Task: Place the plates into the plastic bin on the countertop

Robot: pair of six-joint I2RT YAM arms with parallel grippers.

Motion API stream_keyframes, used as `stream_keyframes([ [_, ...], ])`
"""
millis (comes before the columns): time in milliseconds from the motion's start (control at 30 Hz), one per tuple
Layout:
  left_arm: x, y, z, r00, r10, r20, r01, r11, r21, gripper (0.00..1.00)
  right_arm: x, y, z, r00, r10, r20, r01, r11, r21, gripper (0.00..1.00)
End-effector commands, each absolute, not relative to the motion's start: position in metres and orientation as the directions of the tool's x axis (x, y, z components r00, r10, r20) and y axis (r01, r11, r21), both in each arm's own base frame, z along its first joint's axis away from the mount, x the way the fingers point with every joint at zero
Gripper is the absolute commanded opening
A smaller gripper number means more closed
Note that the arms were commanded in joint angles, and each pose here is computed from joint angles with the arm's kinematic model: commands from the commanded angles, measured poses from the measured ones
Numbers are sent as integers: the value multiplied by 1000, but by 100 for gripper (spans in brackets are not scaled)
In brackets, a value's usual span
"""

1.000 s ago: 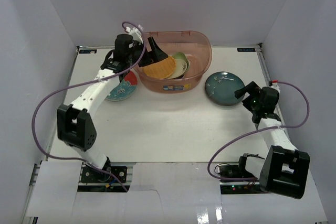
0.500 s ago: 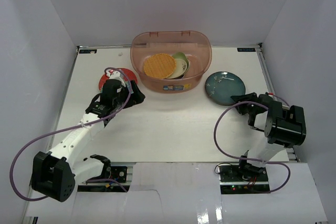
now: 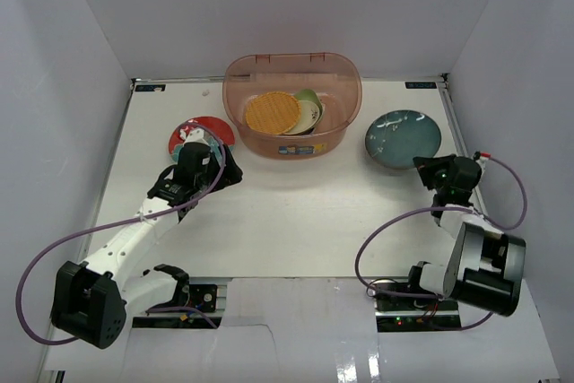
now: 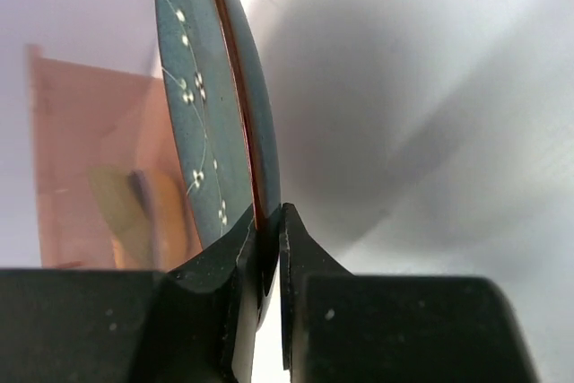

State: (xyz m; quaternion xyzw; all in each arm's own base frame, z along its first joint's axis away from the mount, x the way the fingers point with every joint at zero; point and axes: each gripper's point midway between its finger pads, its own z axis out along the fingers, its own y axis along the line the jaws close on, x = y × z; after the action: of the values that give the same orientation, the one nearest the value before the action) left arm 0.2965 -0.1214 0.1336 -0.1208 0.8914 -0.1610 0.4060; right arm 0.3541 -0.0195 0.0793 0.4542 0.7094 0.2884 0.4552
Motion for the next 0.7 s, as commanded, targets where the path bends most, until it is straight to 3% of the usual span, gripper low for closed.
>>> stream_keyframes([
  [0,304,-122,161,-573,-343,-744,-62,924,-378,98,389,-33,254,59,791,-609,1,610,793,8],
  [167,300,-127,170,-554,-326,-766,-36,929,-369,98,396,14,369,61,685,-726,-255,714,653,8],
  [300,297,-130,176,-540,-317,-780,-19,931,-365,98,421,99,406,-75,577,-813,-425,719,550,8],
  [400,294,-130,180,-530,-317,-787,-13,931,-365,98,440,172,414,-193,542,-818,-545,634,549,8],
  [633,288,-129,184,-517,-317,-795,-19,933,-360,98,496,249,396,-312,437,-843,-559,633,535,8],
  [667,288,-129,184,-514,-319,-796,-24,933,-358,98,512,259,367,-366,410,-835,-530,646,549,8],
])
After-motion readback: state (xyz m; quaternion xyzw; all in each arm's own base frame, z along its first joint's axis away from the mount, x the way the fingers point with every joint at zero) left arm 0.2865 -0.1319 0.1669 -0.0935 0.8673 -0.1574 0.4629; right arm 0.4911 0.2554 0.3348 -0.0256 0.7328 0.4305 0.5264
